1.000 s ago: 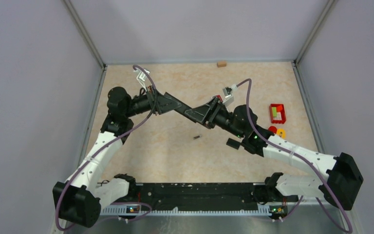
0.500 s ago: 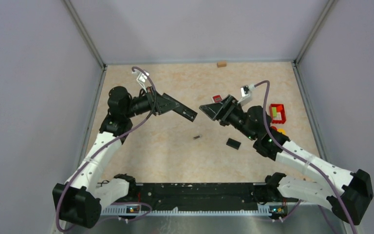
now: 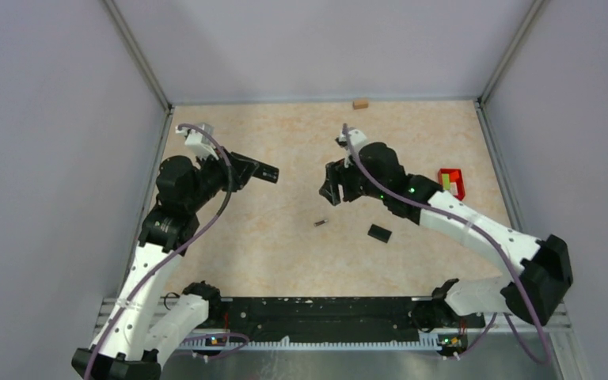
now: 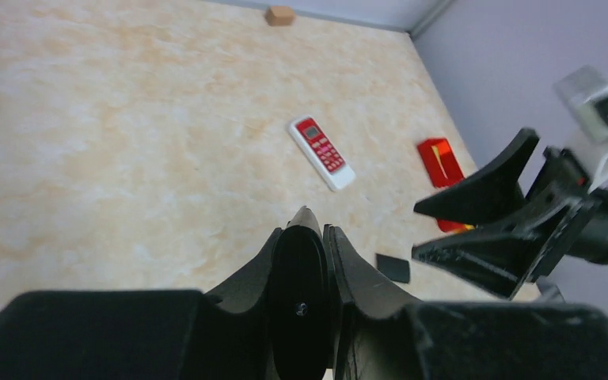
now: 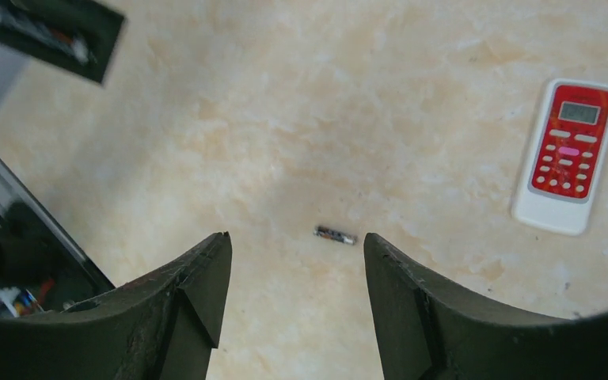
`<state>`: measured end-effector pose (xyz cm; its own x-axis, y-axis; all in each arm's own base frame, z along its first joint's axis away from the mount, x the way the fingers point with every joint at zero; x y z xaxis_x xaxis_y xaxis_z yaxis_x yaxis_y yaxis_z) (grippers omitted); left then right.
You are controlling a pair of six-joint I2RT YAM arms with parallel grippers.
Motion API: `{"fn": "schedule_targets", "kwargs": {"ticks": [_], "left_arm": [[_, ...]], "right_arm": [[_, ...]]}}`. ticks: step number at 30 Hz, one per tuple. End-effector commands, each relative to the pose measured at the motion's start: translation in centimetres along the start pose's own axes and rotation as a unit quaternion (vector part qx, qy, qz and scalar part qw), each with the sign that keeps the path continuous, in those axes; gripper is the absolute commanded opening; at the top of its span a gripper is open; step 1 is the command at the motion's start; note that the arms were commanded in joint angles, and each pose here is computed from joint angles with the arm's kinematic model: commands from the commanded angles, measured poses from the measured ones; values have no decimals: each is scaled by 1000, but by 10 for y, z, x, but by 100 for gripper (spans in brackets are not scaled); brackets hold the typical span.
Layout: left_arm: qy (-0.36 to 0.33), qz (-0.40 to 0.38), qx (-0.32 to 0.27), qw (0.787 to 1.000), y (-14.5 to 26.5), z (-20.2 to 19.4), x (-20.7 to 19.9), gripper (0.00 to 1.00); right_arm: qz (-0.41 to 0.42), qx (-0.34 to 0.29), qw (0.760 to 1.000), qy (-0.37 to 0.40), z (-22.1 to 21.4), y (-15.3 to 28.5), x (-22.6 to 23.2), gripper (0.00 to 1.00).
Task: Load the batteries into the remote control
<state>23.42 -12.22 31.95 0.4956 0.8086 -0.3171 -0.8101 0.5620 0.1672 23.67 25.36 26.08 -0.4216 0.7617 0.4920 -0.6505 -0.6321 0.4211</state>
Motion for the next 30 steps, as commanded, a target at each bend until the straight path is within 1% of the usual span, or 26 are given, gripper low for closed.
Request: {"fn": "schedule_targets", "kwargs": {"ticks": [1, 2, 3, 4, 5, 7, 9, 14, 16, 20, 22, 27, 30], "left_arm": [[-14, 115, -51, 992, 11, 14, 26, 0], [-12, 123, -55, 991, 13, 14, 27, 0], [-11, 129, -58, 990, 14, 14, 28, 0], [-11, 134, -59, 989, 15, 15, 29, 0], [-11, 136, -59, 989, 15, 14, 30, 0], [-14, 137, -59, 989, 16, 14, 30, 0], [-16, 133, -55, 989, 15, 13, 30, 0], [-14, 128, -47, 991, 12, 10, 30, 0], [-11, 142, -48, 989, 12, 10, 34, 0], [-4, 214, -52, 975, 19, 9, 51, 0], [-4, 232, -53, 971, 22, 9, 55, 0], [-6, 241, -55, 969, 24, 9, 57, 0], [-7, 238, -54, 970, 23, 9, 56, 0]], "right_arm": [[20, 146, 980, 136, -35, -17, -11, 63], [-1, 166, 973, 161, -41, -24, -17, 63], [-30, 178, 961, 208, -46, -30, -24, 63], [-51, 189, 953, 232, -52, -36, -28, 63], [-57, 205, 940, 267, -59, -41, -30, 63], [-58, 234, 919, 312, -74, -53, -33, 63], [-53, 253, 905, 339, -82, -62, -34, 62], [-31, 292, 880, 373, -98, -80, -36, 60], [-30, 304, 872, 383, -103, -87, -40, 58], [-27, 307, 862, 402, -108, -99, -44, 56], [-21, 308, 859, 409, -110, -104, -44, 56], [-11, 320, 848, 423, -117, -117, -48, 54], [-3, 323, 845, 425, -119, -123, -48, 52]]}}
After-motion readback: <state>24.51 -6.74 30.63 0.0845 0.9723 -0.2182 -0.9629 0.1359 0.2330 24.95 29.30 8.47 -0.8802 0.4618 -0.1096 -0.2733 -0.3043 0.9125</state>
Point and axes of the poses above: each gripper's point midway between its finger pads, its own y axis back along the fingers, its own x axis along the line the jaws close on, z = x × y, the point moved 5 cm from there along y, back along the fingers, and after that the axes turned 13 degrees about -y, right-handed, at the moved point
